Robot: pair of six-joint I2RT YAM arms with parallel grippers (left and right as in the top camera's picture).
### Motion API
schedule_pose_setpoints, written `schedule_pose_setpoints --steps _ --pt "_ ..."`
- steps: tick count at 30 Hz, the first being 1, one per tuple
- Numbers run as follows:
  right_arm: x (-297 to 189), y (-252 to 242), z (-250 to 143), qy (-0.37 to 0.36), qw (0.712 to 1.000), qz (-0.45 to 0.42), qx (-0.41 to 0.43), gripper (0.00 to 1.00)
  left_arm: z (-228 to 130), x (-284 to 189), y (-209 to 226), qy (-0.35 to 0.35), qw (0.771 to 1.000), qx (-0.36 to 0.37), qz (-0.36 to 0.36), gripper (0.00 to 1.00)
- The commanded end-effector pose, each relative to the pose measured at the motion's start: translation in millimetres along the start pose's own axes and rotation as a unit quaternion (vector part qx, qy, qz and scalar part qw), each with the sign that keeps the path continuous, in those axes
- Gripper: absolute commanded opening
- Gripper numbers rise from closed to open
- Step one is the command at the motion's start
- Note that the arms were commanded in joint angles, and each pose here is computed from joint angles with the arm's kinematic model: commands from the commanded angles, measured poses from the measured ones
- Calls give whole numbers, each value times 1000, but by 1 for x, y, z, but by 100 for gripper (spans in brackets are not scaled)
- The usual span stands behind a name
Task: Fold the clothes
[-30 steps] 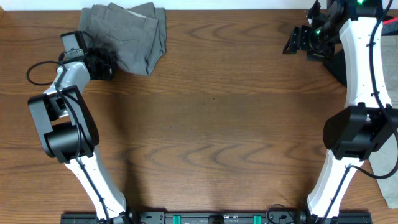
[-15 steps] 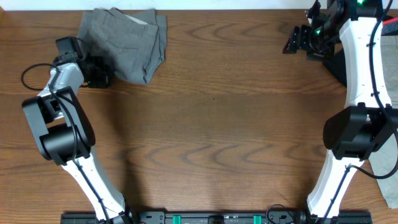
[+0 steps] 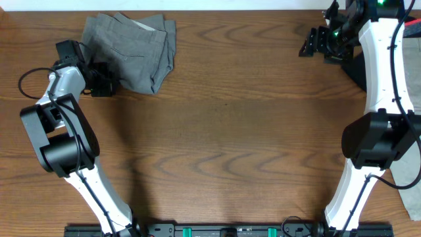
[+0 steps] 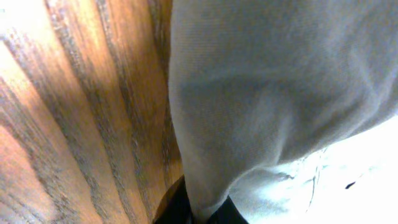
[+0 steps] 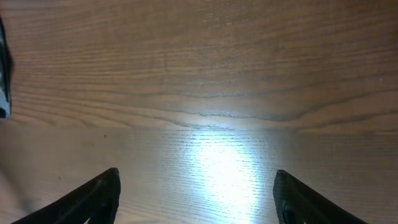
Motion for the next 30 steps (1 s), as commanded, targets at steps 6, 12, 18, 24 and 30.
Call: schedule_pose_setpoints --steps 6,12,18,24,30 --pt "0 14 -4 -2 1000 3 -28 77 26 -22 7 -46 998 -36 1 6" --pt "0 14 -4 -2 1000 1 -30 77 54 -37 25 -65 995 -72 5 6" --pt "0 13 -3 -6 1000 -4 -31 77 69 -50 48 -67 991 -111 27 6" --pt "0 13 -3 -5 1000 -4 -30 77 84 -61 66 -71 986 -145 38 6" --pt "0 13 -3 -5 1000 -4 -30 77 102 -74 82 -86 978 -185 32 6"
Point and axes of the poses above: each gripper's point midway between its finger pads, its own x axis out along the fingers, its own y axis along the line the jaws close on, z = x × y, the point moved 8 cm from there along -x, back along the fingers, and after that the axes turned 9 degrees about x, right-handed, at the moved point
